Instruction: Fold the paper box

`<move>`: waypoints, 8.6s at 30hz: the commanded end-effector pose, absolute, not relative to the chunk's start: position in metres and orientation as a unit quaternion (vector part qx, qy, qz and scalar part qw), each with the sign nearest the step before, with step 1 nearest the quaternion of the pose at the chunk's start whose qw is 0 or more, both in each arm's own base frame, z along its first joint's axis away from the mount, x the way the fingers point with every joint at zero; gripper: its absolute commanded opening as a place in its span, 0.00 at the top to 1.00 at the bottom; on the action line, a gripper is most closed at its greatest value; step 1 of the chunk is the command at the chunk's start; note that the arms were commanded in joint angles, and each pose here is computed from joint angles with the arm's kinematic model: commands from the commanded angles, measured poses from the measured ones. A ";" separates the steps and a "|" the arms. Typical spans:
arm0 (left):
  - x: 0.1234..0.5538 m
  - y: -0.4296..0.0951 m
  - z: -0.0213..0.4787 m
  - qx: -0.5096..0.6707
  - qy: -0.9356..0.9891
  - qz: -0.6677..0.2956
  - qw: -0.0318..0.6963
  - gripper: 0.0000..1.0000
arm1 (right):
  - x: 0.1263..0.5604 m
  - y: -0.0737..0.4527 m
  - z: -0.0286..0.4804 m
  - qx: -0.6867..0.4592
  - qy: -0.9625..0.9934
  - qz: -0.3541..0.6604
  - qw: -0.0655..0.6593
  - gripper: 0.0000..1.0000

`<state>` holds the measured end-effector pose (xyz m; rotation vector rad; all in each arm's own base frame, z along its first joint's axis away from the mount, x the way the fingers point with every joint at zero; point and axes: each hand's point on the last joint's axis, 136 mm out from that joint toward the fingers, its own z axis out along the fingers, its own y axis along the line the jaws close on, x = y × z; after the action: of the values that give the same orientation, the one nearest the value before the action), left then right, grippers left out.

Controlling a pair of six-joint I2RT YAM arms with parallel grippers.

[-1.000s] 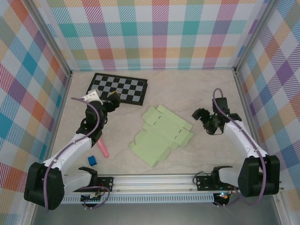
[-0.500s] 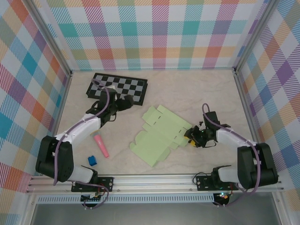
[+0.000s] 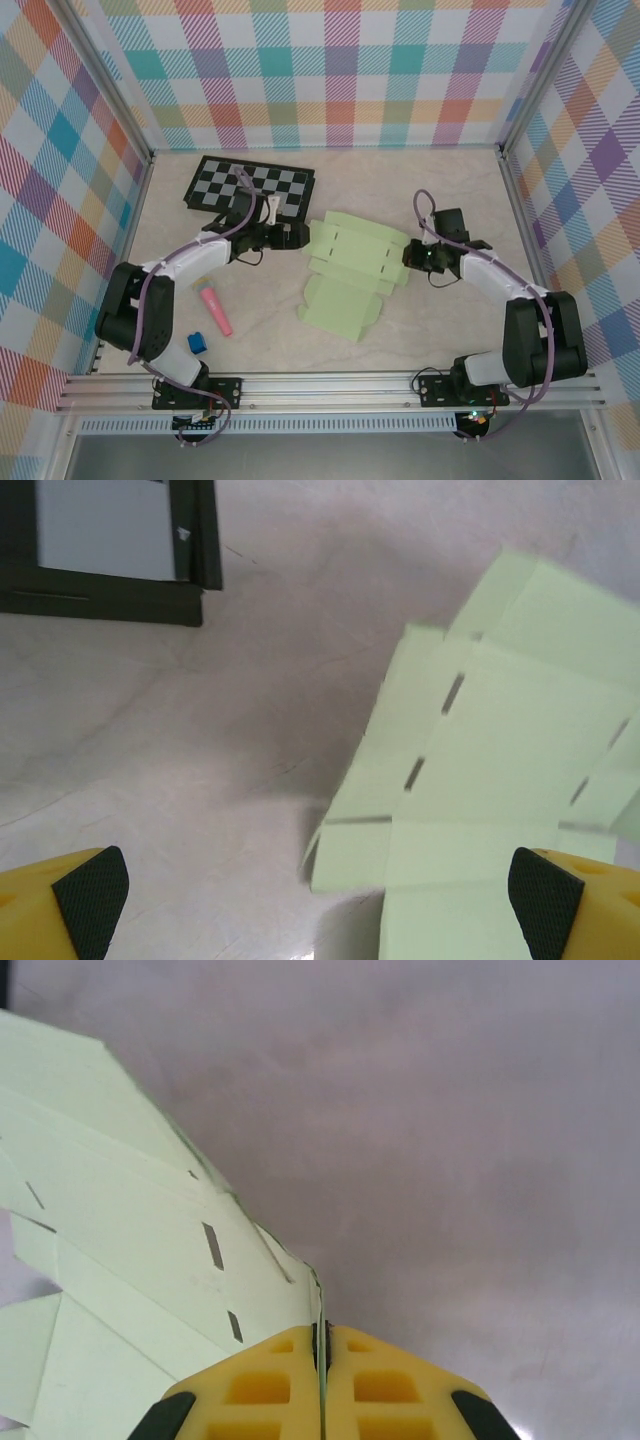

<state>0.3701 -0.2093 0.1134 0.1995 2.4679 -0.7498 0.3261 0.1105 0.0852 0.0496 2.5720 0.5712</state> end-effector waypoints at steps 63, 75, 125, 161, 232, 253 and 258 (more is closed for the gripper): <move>0.342 -0.282 0.094 0.132 0.852 -0.379 0.336 0.96 | 0.438 0.107 0.099 -0.257 0.889 0.202 0.322 0.70; 0.336 -0.285 0.122 0.060 0.881 -0.396 0.252 1.00 | 0.405 0.032 0.153 -0.094 0.911 0.020 0.402 0.34; 0.359 -0.284 0.137 -0.046 0.910 -0.375 0.171 1.00 | 0.342 0.240 0.085 -0.376 0.891 0.076 0.241 0.24; 0.353 -0.264 0.084 0.014 0.926 -0.316 0.208 0.96 | 0.317 0.237 0.046 -0.330 0.917 0.194 0.110 0.73; 0.383 -0.286 0.145 0.375 0.740 -0.394 0.396 0.42 | 0.298 0.245 0.074 -0.500 0.806 0.225 0.222 0.95; 0.385 -0.305 0.149 0.401 0.725 -0.410 0.382 0.69 | 0.298 0.250 0.070 -0.514 0.801 0.203 0.229 0.93; 0.380 -0.311 0.152 0.431 0.714 -0.403 0.377 0.71 | 0.302 0.249 0.065 -0.513 0.806 0.186 0.229 0.91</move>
<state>0.3853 -0.3003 0.1477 1.0188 1.8714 -1.0352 0.3049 0.2461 0.0755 -1.3699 2.2278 0.5195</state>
